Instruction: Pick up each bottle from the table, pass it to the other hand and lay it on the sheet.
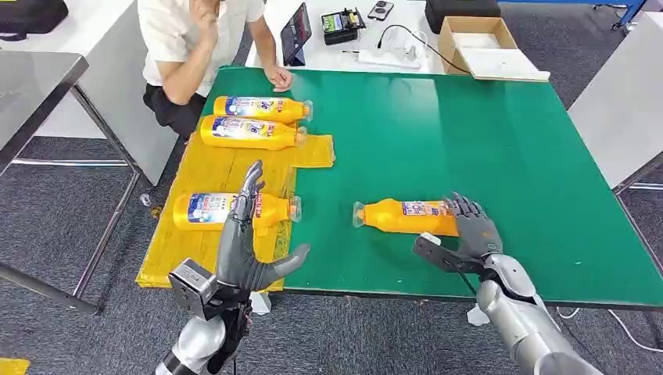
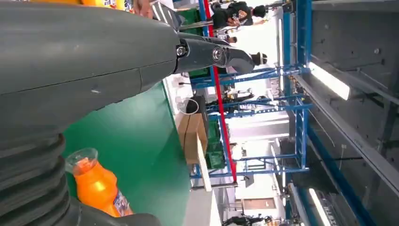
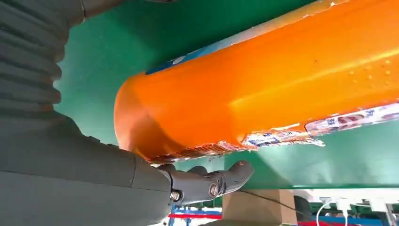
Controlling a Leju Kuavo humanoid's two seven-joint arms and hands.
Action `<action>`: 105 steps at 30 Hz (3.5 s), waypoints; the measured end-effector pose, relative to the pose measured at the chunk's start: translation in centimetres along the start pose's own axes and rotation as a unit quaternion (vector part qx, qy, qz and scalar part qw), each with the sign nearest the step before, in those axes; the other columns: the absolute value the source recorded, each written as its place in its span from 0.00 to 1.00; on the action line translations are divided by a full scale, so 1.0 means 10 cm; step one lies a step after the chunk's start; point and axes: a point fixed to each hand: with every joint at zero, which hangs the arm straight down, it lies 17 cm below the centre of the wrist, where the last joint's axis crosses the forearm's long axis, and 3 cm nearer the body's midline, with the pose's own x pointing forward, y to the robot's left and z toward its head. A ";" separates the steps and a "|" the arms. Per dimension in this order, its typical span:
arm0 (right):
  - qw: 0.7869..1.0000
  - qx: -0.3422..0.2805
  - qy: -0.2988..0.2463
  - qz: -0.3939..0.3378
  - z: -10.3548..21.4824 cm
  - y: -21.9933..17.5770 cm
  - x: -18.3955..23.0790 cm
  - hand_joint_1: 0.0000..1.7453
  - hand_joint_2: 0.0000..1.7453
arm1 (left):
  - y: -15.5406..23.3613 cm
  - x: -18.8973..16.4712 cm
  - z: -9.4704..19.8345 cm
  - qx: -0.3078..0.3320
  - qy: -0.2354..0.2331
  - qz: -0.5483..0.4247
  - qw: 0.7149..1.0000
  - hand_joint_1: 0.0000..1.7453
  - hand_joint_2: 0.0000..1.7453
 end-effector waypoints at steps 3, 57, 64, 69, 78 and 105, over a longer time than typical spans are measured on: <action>0.999 0.002 0.008 0.035 -0.05 -0.05 -0.03 0.00 1.00 | -0.02 0.01 -0.02 -0.001 -0.001 0.003 1.000 0.00 1.00; 0.984 0.122 0.122 0.034 -0.22 0.10 -0.13 1.00 1.00 | -0.27 -0.07 -0.05 -0.036 0.030 0.023 0.999 0.00 1.00; 0.988 0.112 0.096 -0.038 -0.13 0.21 -0.13 1.00 1.00 | -0.27 -0.11 -0.01 -0.032 0.038 0.032 0.998 0.00 1.00; 0.982 0.061 0.033 -0.175 -0.07 0.16 0.11 1.00 1.00 | -0.22 -0.19 0.11 -0.004 0.060 0.062 0.996 0.00 1.00; 0.946 0.000 -0.030 -0.321 0.08 0.05 0.56 1.00 1.00 | 0.03 -0.37 0.19 0.068 0.107 0.109 0.986 0.00 1.00; 0.831 0.011 -0.302 -0.467 0.56 -0.61 2.84 1.00 1.00 | -0.54 -0.42 0.25 -0.016 0.126 0.191 0.973 0.00 1.00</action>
